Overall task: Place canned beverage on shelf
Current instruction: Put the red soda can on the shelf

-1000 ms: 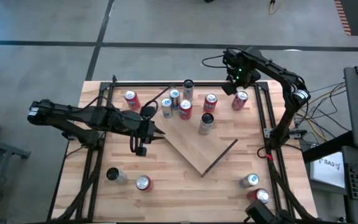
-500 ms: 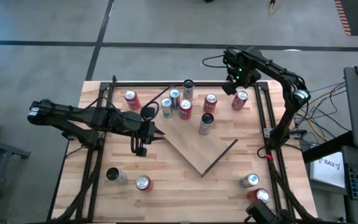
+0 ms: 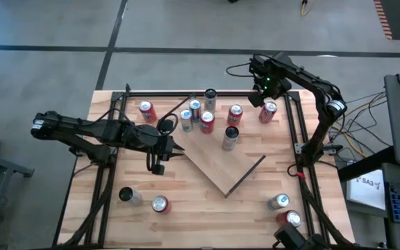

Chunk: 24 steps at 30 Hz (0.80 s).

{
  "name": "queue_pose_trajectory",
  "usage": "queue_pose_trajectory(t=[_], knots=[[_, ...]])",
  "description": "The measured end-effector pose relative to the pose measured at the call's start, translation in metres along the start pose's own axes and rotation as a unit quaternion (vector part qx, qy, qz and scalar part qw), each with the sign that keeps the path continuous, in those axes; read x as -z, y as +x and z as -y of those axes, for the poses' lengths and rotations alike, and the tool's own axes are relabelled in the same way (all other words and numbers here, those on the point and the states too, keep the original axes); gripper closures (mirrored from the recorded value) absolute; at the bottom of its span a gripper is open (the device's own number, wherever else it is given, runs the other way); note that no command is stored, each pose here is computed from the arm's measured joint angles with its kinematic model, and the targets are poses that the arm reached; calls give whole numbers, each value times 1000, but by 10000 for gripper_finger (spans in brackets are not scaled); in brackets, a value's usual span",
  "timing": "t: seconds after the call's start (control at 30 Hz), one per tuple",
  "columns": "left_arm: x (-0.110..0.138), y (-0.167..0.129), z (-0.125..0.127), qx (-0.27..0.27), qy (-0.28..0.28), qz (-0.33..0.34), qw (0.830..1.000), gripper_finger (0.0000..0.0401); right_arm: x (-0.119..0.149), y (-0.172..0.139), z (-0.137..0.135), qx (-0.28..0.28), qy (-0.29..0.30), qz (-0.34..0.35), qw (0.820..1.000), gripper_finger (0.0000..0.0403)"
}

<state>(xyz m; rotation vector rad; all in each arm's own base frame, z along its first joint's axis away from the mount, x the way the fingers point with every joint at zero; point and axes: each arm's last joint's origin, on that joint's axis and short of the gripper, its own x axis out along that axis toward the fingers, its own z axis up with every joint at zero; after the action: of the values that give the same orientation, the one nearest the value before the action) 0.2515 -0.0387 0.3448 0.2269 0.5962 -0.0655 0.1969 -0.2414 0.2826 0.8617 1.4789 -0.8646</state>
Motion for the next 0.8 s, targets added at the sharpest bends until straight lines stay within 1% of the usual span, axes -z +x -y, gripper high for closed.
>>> queue_pose_trajectory(t=[0.27, 0.43, 0.6, 0.8], knots=[[0, 0, 0, 0, 1, 0, 1000, 344, 5, 15, 1, 2, 7, -9, 1000, 62], [0, 0, 0, 0, 1, 0, 1000, 344, 15, 20, 5, 41, 22, -9, 999, 62], [0, 0, 0, 0, 5, 2, 1000, 344, 22, 23, 8, 36, 36, 9, 999, 62], [0, 0, 0, 0, 5, 2, 1000, 344, 25, 38, 8, 34, 46, 15, 998, 62]])
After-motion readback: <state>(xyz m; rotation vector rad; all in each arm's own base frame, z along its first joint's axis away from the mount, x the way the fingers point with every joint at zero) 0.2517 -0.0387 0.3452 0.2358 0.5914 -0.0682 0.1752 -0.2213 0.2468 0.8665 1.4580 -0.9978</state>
